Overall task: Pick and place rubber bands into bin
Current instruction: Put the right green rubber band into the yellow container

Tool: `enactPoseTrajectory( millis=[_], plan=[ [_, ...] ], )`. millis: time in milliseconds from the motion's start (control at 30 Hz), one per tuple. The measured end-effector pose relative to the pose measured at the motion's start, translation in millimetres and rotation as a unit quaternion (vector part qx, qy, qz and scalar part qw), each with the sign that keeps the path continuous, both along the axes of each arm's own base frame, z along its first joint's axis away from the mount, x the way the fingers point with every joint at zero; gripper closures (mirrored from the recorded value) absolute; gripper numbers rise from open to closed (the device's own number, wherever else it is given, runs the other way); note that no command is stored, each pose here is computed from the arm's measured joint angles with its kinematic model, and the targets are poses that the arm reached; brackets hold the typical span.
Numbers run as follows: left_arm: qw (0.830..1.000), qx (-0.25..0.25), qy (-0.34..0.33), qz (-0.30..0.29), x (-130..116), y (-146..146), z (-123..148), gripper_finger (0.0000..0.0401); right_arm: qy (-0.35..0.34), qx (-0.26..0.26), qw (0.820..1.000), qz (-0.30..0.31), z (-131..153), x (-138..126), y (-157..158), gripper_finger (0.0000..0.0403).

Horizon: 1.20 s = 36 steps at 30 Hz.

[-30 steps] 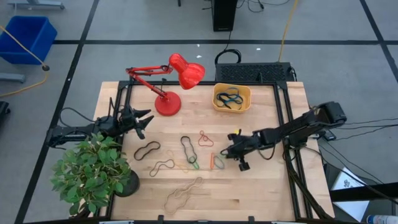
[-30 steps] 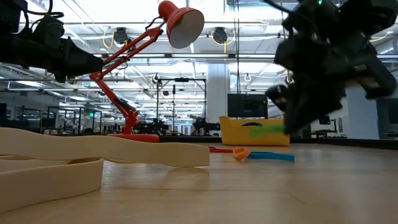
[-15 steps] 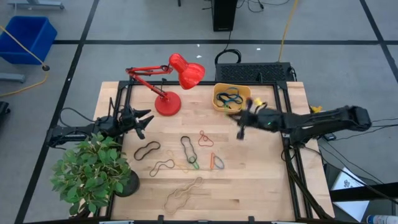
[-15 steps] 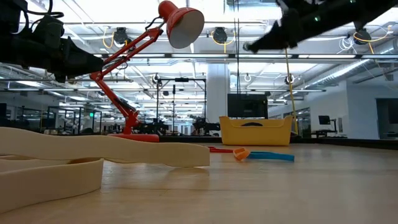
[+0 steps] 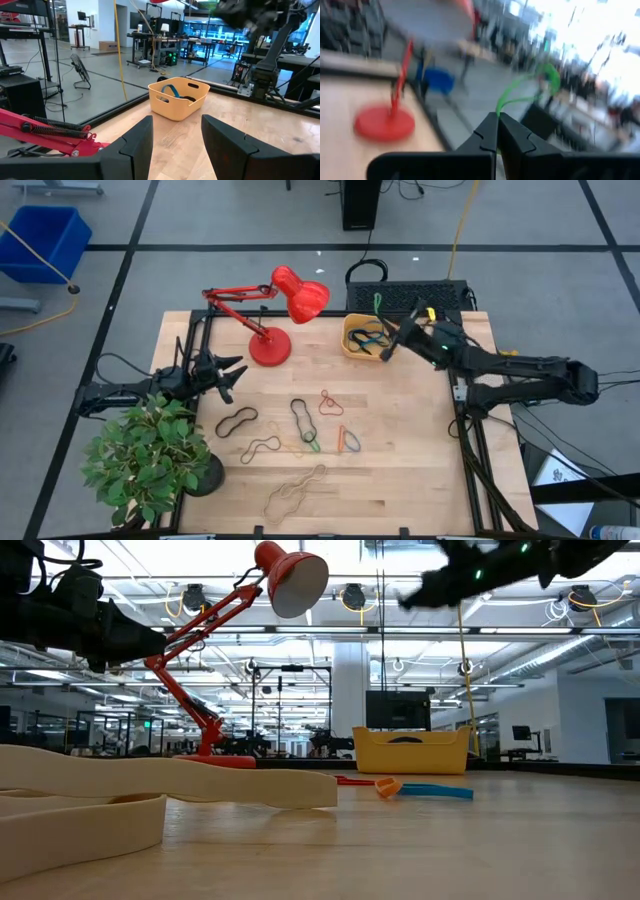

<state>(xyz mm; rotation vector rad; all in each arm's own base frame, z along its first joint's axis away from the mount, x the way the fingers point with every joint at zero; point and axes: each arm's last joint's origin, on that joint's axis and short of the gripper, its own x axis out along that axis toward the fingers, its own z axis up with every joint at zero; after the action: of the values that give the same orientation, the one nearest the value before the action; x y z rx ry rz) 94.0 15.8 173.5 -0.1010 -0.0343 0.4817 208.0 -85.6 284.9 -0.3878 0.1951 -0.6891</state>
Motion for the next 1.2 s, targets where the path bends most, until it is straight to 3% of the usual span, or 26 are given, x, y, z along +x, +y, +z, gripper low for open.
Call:
enactPoseTrajectory(
  millis=[167, 300, 467, 700, 833, 1200],
  plan=[
    [1.0, 0.0, 0.0, 0.0, 0, 0, 0, 0.0228, 0.093, 0.103, 0.988, -0.064, -37, -1, -27, 0.0403],
    [1.0, 0.0, 0.0, 0.0, 0, 0, 0, 0.0228, 0.145, 0.148, 0.974, -0.092, -60, 1, -42, 0.0403],
    [1.0, 0.0, 0.0, 0.0, 0, 0, 0, 0.0228, 0.157, 0.216, 0.961, -0.079, -84, 6, -55, 0.0403],
    [1.0, 0.0, 0.0, 0.0, 0, 0, 0, 0.0228, 0.181, 0.281, 0.935, -0.114, -114, 8, -66, 0.0403],
    [1.0, 0.0, 0.0, 0.0, 0, 0, 0, 0.0228, 0.19, 0.295, 0.929, -0.121, -122, 9, -68, 0.0401],
    [1.0, 0.0, 0.0, 0.0, 0, 0, 0, 0.0228, 0.179, 0.285, 0.935, -0.116, -116, 9, -67, 0.0374]
  ],
)
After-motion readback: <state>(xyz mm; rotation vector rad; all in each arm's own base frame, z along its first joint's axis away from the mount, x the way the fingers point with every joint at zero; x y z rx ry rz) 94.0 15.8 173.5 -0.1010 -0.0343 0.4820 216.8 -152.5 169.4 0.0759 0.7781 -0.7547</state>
